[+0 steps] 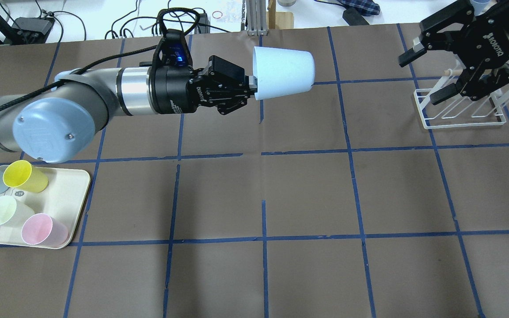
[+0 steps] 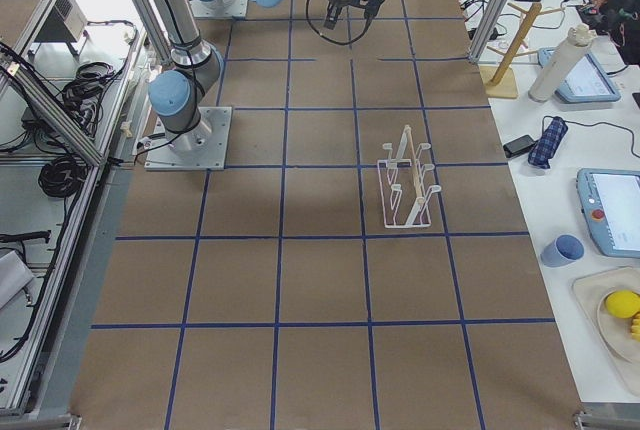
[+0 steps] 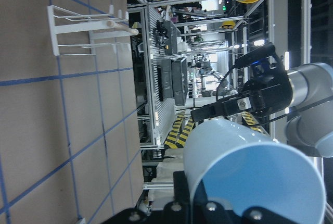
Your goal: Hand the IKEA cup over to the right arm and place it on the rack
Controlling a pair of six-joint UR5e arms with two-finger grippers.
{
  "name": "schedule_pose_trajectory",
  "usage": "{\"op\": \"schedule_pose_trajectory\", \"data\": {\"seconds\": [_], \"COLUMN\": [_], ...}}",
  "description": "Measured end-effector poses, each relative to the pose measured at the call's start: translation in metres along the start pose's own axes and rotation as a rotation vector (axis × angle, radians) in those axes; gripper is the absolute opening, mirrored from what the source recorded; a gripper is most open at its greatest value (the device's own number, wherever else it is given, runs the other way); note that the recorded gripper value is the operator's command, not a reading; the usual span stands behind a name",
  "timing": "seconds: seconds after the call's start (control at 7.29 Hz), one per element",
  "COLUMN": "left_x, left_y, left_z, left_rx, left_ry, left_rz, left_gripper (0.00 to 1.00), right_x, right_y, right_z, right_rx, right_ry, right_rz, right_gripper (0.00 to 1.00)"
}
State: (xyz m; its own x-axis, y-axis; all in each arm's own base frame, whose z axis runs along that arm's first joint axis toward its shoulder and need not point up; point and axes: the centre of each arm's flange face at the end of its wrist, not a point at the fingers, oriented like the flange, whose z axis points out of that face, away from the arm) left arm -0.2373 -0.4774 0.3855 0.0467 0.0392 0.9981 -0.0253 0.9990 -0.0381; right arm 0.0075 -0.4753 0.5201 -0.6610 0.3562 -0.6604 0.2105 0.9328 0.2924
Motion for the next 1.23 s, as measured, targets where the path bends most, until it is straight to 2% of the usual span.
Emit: {"op": "schedule_pose_trajectory", "data": {"seconds": [0.27,0.41,0.69,0.96,1.23], "left_x": [-0.019,-0.025,-0.034,-0.036,-0.038], "left_y": [0.010,0.014,0.022,0.030,0.030], "left_z": [0.023,0.034,0.057,0.072,0.078], "left_rx": [0.058,0.074,0.051,0.031,0.034], "left_ry": [0.138,0.184,0.212,0.226,0.242], "left_rz": [-0.044,-0.055,-0.070,-0.078,-0.085], "left_gripper": [0.00,0.00,0.00,0.00,0.00], "right_x": [0.014,0.019,0.017,0.015,0.015], "right_y": [0.005,0.009,0.014,0.012,0.011], "right_z": [-0.007,-0.009,-0.008,-0.008,-0.005], "right_rx": [-0.044,-0.071,-0.101,-0.094,-0.098], "right_ry": [-0.134,-0.187,-0.278,-0.336,-0.350], "right_rz": [0.113,0.172,0.248,0.264,0.260], "right_gripper": [1.00,1.00,1.00,1.00,1.00]}}
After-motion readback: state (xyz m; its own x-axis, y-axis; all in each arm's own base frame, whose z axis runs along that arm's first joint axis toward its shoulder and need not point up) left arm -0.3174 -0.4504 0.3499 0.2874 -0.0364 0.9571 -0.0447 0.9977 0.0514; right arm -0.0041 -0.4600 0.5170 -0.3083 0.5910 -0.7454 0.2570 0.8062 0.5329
